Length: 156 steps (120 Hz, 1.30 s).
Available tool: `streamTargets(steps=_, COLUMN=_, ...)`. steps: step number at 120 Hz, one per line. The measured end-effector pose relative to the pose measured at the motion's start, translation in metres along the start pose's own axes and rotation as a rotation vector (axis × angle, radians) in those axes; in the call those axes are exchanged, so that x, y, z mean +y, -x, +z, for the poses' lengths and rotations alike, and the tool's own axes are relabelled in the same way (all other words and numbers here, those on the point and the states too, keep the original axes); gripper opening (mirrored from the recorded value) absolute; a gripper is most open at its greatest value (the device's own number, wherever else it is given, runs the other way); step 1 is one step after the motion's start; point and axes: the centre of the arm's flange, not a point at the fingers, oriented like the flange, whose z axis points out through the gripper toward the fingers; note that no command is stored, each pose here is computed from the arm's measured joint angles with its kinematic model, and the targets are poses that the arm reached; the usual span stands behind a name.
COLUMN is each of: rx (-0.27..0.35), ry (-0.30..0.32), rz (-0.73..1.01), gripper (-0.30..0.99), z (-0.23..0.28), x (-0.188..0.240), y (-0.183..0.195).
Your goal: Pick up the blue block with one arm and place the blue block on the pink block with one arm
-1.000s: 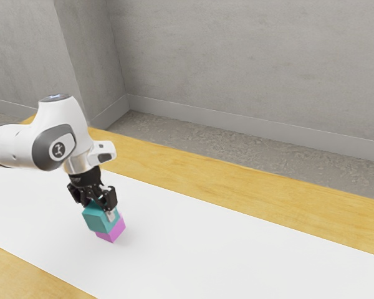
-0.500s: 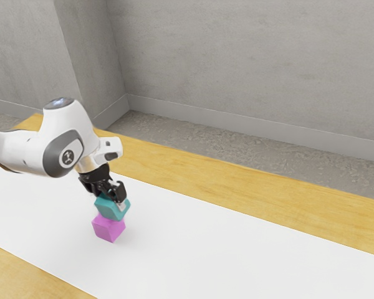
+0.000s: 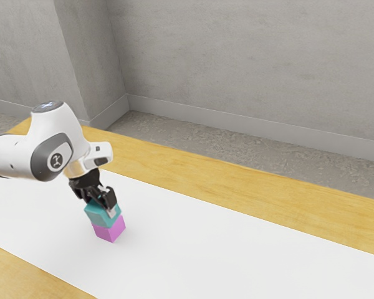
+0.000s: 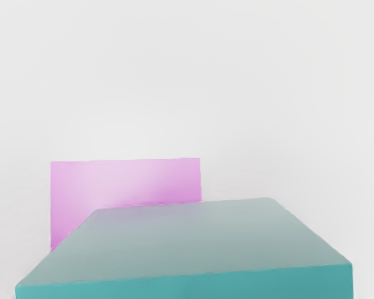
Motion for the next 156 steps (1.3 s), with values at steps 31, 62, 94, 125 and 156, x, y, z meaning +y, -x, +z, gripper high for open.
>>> streamTargets(steps=31, rx=-0.045, ry=-0.002, rz=-0.030, gripper=0.38, z=0.008, x=-0.011, y=-0.001)
streamTargets(steps=62, rx=-0.058, ry=-0.011, rz=-0.010, gripper=0.37, z=0.012, x=-0.019, y=-0.011)
streamTargets(steps=94, rx=-0.061, ry=-0.021, rz=0.069, gripper=0.37, z=0.012, x=-0.021, y=-0.024)
streamTargets(steps=125, rx=-0.071, ry=-0.018, rz=0.116, gripper=0.39, z=0.017, x=-0.021, y=-0.027)
streamTargets(steps=156, rx=-0.073, ry=-0.014, rz=0.134, gripper=0.41, z=0.018, x=-0.022, y=-0.029)
